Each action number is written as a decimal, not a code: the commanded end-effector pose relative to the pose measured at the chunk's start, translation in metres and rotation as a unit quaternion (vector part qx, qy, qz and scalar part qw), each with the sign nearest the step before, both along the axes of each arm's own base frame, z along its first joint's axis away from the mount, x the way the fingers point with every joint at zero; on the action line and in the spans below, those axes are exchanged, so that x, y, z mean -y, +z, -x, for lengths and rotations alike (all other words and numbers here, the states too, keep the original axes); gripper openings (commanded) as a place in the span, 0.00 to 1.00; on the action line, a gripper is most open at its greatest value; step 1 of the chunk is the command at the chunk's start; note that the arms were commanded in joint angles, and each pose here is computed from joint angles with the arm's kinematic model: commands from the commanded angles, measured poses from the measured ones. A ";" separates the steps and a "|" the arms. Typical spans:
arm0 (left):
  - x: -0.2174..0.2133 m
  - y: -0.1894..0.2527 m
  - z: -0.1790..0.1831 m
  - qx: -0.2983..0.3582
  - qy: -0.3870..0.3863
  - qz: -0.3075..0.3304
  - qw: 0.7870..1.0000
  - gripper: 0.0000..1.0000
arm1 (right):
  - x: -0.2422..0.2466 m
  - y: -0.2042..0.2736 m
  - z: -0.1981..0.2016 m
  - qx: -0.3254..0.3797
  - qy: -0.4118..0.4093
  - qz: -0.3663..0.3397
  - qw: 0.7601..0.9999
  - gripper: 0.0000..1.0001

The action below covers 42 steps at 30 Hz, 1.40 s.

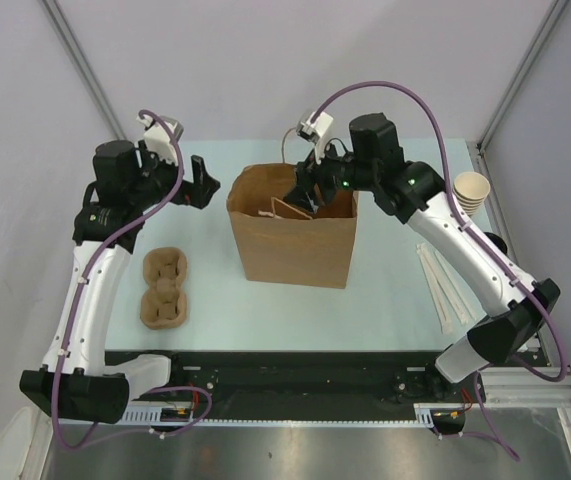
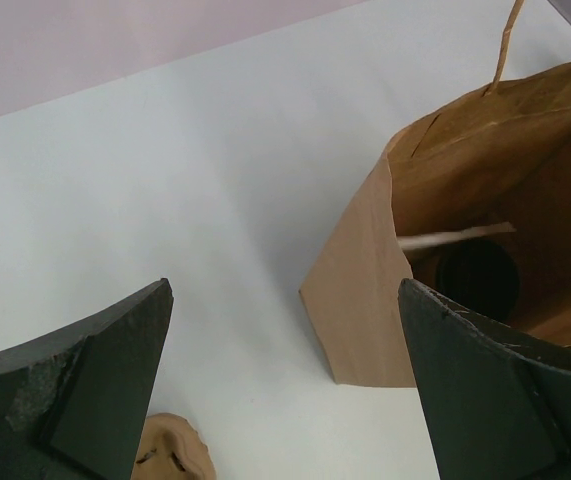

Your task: Pack the takeout coffee

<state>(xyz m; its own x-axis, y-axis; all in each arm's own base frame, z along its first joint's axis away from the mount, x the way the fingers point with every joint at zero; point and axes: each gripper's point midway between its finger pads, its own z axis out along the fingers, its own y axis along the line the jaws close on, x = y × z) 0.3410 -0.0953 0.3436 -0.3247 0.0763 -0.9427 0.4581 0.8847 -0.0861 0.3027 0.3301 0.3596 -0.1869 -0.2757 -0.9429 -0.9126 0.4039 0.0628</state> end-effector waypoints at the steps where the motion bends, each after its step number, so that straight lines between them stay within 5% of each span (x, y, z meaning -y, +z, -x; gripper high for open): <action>1: 0.000 0.018 0.012 0.015 -0.012 -0.001 1.000 0.99 | 0.016 0.066 0.013 0.061 -0.014 -0.036 0.997 0.67; 9: 0.000 0.043 0.019 -0.002 -0.015 0.005 1.000 0.99 | 0.066 0.131 0.008 0.115 -0.108 -0.084 0.984 1.00; 17: -0.014 0.050 0.010 -0.042 -0.025 0.016 0.999 1.00 | 0.187 0.114 -0.039 0.054 -0.285 -0.089 0.953 1.00; 28: -0.043 -0.044 0.017 -0.191 -0.003 0.067 0.979 1.00 | 0.284 -0.003 -0.006 -0.073 -0.404 -0.021 0.912 1.00; 37: -0.069 -0.134 0.051 -0.245 0.037 0.004 0.969 0.99 | 0.314 -0.096 0.050 -0.156 -0.439 0.041 0.884 1.00; 42: -0.083 -0.152 0.066 -0.238 0.058 -0.044 0.969 0.99 | 0.311 -0.109 0.055 -0.174 -0.443 0.030 0.879 1.00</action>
